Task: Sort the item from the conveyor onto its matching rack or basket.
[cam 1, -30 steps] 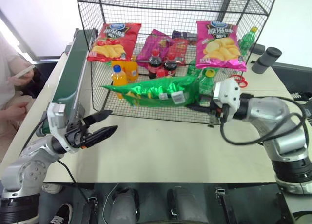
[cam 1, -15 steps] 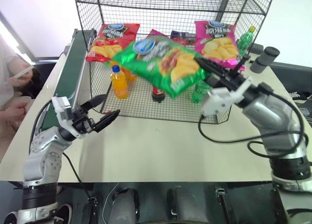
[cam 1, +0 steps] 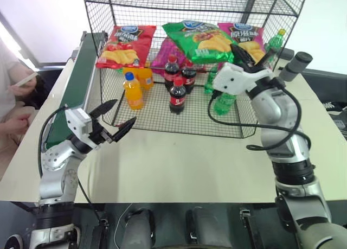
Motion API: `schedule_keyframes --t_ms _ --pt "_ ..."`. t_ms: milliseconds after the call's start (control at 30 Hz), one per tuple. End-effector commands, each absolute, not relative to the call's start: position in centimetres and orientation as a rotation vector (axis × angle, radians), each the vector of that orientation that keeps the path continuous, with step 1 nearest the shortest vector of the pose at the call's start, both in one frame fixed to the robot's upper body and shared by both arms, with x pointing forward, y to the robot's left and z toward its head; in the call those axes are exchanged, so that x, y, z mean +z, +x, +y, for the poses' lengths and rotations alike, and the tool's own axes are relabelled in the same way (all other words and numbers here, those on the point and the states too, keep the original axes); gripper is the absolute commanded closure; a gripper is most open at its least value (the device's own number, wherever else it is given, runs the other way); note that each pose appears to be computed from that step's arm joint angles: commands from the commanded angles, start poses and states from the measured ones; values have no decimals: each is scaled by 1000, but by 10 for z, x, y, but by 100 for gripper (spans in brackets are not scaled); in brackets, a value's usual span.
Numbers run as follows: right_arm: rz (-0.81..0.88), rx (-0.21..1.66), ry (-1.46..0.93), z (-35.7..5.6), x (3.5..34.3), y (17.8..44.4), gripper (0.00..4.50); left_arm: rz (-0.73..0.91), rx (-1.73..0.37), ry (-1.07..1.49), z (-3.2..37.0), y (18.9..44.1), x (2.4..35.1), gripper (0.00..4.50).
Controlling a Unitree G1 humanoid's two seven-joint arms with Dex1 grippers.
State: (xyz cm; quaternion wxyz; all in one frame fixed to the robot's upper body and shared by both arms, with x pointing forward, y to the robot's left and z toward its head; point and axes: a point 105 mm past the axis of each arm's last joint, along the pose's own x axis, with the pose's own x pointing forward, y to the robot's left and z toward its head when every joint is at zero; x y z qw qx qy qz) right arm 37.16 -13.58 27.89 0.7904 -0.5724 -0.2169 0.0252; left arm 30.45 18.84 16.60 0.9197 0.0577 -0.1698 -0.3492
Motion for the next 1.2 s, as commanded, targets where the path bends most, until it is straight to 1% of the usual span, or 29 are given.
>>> schedule_keyframes --t_ms 33,133,200,300,567,833,867,933,1033,1100,1200 --pt "-479 19 -1122 -126 288 377 434 -411 -711 176 182 303 178 0" --pt "-455 24 -1070 -117 284 384 434 -416 -708 171 180 304 178 0" --pt "-400 1 -1061 -119 277 394 434 -420 -701 162 180 305 178 0" --pt "-379 2 -1028 -117 274 400 434 -419 -696 172 180 305 178 0" --pt "-353 -71 -1076 -116 275 411 434 -426 -685 178 177 305 179 0" --pt "-336 -81 -1091 -110 269 415 434 -427 -685 169 174 305 180 0" --pt "-347 -81 -1085 -109 271 415 384 -427 -685 169 173 305 180 0" --pt "-364 -27 -1060 -100 274 414 315 -428 -683 167 173 305 180 0" --pt "-408 96 -970 -83 276 405 189 -424 -682 166 173 305 179 0" --pt "-440 152 -974 -76 279 399 189 -421 -680 167 173 305 178 0" --pt "-459 169 -962 -76 282 394 189 -415 -684 167 174 305 175 0"
